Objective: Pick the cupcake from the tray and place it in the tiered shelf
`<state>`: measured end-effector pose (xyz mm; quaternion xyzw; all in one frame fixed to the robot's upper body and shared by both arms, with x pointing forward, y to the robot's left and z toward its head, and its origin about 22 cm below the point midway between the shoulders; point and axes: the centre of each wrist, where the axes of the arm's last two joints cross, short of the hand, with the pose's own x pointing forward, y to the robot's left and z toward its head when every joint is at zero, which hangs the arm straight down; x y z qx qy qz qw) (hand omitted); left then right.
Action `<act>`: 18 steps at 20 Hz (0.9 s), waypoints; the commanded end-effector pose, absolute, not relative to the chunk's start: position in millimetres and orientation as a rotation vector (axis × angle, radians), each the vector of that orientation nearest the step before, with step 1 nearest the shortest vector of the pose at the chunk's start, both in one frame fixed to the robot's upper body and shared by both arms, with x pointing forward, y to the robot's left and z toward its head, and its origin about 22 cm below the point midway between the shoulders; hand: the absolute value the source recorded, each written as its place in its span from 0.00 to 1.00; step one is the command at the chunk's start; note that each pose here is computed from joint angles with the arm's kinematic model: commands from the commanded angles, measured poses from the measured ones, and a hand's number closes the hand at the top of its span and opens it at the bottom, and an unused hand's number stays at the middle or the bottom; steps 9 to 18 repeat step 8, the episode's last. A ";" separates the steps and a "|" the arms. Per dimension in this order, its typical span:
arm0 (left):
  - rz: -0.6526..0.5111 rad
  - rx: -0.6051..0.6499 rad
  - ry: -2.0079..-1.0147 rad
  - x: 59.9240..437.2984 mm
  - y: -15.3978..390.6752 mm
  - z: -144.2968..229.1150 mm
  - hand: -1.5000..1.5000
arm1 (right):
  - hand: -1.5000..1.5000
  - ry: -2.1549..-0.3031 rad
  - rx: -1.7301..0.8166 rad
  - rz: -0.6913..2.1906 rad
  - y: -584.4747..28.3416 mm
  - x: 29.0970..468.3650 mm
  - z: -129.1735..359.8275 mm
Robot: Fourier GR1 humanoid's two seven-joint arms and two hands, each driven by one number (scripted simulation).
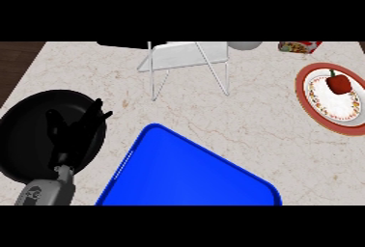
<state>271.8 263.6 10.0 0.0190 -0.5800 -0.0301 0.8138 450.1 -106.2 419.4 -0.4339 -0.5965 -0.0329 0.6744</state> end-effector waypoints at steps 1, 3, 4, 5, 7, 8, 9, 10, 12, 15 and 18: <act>-0.031 0.051 -1.159 270.7 256.3 -2.0 0.50 | 0.00 -1.326 -0.970 -0.178 -136.6 447.2 437.8; -0.041 0.041 -1.158 267.0 268.1 -3.4 0.50 | 0.00 -1.309 -0.943 -0.153 -137.8 445.0 443.2; -0.028 0.033 -1.153 257.2 266.0 -18.6 0.50 | 0.00 -1.321 -0.935 -0.168 -144.7 438.1 459.4; -0.031 0.038 -1.160 267.9 265.5 -7.2 0.50 | 0.00 -1.317 -0.918 -0.167 -155.9 436.9 463.8; -0.036 0.042 -1.151 260.4 262.6 -14.4 0.50 | 0.00 -1.325 -0.919 -0.162 -164.2 436.2 466.1; -0.025 0.076 -1.133 257.1 272.5 -23.4 0.50 | 0.00 -1.338 -0.894 -0.132 -170.6 434.0 470.9; -0.025 0.076 -1.133 257.1 272.5 -23.4 0.50 | 0.00 -1.338 -0.894 -0.132 -170.6 434.0 470.9; -0.025 0.076 -1.133 257.1 272.5 -23.4 0.50 | 0.00 -1.338 -0.894 -0.132 -170.6 434.0 470.9; -0.025 0.076 -1.133 257.1 272.5 -23.4 0.50 | 0.00 -1.338 -0.894 -0.132 -170.6 434.0 470.9; -0.025 0.076 -1.133 257.1 272.5 -23.4 0.50 | 0.00 -1.338 -0.894 -0.132 -170.6 434.0 470.9; -0.025 0.076 -1.133 257.1 272.5 -23.4 0.50 | 0.00 -1.338 -0.894 -0.132 -170.6 434.0 470.9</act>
